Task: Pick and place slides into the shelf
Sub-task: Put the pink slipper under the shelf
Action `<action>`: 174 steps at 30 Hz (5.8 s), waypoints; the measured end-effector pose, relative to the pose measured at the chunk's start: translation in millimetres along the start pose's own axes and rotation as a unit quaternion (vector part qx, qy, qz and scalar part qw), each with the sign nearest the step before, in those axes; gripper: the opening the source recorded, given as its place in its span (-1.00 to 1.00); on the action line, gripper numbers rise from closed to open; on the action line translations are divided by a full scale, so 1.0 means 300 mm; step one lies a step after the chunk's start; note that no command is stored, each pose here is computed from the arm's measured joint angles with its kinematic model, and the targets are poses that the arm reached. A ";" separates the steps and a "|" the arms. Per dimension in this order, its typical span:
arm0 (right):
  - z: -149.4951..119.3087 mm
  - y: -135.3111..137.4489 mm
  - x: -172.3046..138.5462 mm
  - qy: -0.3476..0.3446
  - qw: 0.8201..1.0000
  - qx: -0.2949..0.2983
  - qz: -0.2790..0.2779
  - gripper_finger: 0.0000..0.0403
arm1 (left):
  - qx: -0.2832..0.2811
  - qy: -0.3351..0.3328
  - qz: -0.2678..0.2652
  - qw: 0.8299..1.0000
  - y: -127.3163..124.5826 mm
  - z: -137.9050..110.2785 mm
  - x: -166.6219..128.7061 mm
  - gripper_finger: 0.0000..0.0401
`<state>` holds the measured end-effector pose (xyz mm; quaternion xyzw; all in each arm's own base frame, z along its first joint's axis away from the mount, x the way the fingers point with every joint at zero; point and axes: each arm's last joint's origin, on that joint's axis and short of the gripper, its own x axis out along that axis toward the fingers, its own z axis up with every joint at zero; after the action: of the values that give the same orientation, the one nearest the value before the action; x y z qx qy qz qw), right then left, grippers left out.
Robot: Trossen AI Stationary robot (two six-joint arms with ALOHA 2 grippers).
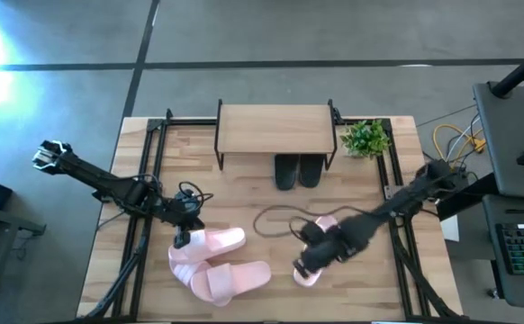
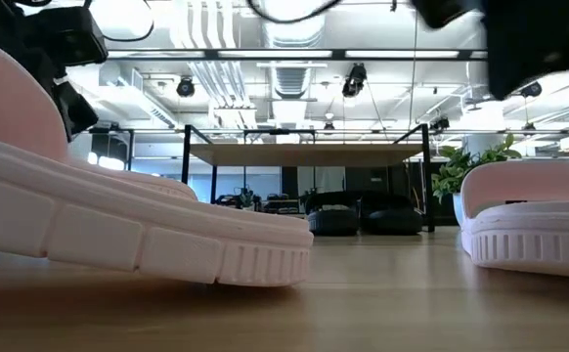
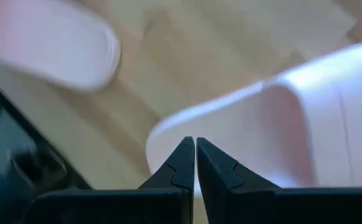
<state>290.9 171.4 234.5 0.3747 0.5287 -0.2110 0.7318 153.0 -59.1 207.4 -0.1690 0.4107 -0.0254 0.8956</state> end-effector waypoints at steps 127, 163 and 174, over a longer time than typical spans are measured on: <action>-0.147 -0.071 0.056 -0.082 0.943 -0.234 -0.223 0.04 | 0.278 0.086 0.171 0.941 -0.112 -0.017 0.185 -0.82; -0.112 -0.088 0.100 -0.068 0.922 -0.309 -0.223 0.04 | 0.008 0.007 -0.025 1.000 -0.067 -0.034 -0.056 -0.82; -0.114 -0.098 0.122 -0.063 0.922 -0.308 -0.226 0.04 | 0.031 0.074 -0.038 0.996 -0.114 -0.038 0.095 -0.82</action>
<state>262.0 182.5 185.3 -0.0126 0.5910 -0.2209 0.7757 166.8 -99.8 190.8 -0.1543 0.4683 -0.0849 0.8658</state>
